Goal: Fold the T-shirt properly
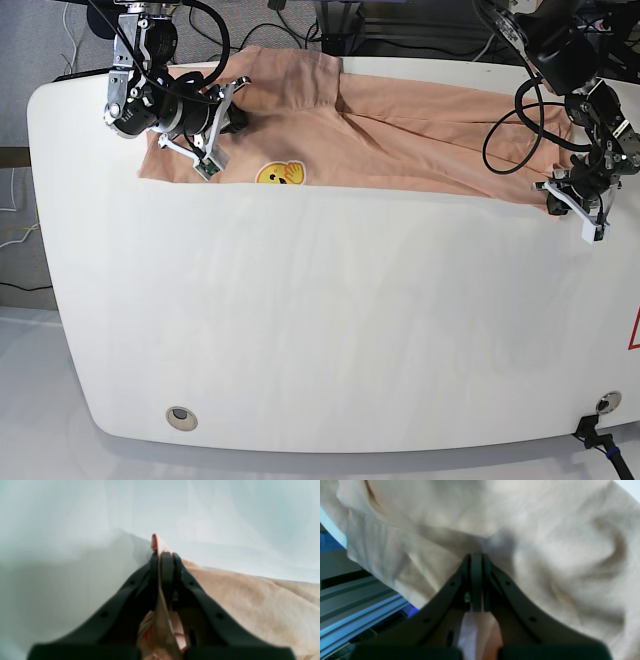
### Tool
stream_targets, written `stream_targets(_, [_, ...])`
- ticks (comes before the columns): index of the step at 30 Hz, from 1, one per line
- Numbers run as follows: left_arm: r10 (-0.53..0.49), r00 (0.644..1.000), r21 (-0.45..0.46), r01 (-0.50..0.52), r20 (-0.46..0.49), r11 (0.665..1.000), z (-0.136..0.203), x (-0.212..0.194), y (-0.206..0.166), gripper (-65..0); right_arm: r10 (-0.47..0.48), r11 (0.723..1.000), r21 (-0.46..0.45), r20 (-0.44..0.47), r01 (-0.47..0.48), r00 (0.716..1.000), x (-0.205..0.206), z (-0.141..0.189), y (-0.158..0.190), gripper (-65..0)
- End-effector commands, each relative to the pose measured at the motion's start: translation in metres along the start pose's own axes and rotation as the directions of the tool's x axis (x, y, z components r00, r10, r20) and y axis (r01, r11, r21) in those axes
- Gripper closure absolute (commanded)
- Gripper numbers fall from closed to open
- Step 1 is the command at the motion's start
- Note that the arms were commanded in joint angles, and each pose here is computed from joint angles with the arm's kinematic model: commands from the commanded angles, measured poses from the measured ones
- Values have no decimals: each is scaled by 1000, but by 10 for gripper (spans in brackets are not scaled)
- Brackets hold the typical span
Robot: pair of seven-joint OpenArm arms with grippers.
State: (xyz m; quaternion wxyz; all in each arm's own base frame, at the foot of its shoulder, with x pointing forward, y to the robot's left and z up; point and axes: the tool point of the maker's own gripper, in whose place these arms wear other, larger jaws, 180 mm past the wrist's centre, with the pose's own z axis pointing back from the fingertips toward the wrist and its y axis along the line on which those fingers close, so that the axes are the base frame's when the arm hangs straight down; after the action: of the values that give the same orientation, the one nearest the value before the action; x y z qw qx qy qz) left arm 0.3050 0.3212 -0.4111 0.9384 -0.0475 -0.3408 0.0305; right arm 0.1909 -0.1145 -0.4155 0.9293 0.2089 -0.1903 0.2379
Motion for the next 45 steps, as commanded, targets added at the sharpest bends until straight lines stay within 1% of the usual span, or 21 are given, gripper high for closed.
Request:
stream_targets(1, [-16,998,11,15,62,1000,7,23,5,0,16,1000,-6,30,-15,999,9,5,-2,0])
stream_targets(4, [-20,997,16,19,69,1000,8,25,6,0,16,1000,-6,30,-15,999,9,5,-2,0])
stream_targets(7, [-65,992,49,60,110,997,22,39,6,0,16,1000,-6,30,-15,999,9,5,-2,0])
stream_targets(10, [-112,986,77,103,124,992,35,38,4,0,16,1000,-6,30,-15,999,9,5,-2,0])
stream_targets(12, [-132,982,83,121,138,989,42,36,-6,0,16,1000,-6,30,-15,999,9,5,-2,0])
stream_targets(15, [-200,975,108,190,95,976,57,23,-11,0,16,1000,-7,31,-16,999,10,5,-2,0])
stream_targets(17, [-245,967,99,238,71,966,64,16,-21,0,19,1000,-8,37,-18,999,13,5,-3,0])
stream_targets(20, [-288,954,57,284,81,957,78,6,-41,0,20,1000,-10,39,-20,999,14,5,-3,0])
stream_targets(23, [-336,939,52,333,78,942,90,-1,-52,0,21,1000,-10,40,-20,999,15,5,-3,0])
stream_targets(27, [-348,934,64,344,78,937,94,0,-49,0,21,1000,-9,41,-20,999,15,5,-3,0])
stream_targets(29, [-372,926,80,366,72,927,97,5,-42,0,19,1000,-8,39,-19,999,14,5,-3,0])
stream_targets(32, [-386,917,103,376,104,921,98,23,-39,0,18,1000,-7,38,-18,999,13,5,-3,0])
stream_targets(35, [-370,920,135,354,128,926,100,37,-26,0,17,1000,-6,35,-17,999,12,5,-2,0])
stream_targets(38, [-342,929,131,325,142,937,93,45,-22,0,17,1000,-6,35,-17,999,12,5,-2,0])
stream_targets(44, [-343,933,108,332,111,937,80,47,-14,0,17,1000,-6,32,-17,999,11,5,-2,0])
stream_targets(45, [-339,934,108,328,111,938,79,47,-13,-65,17,1000,-6,32,-17,999,11,5,-2,0])
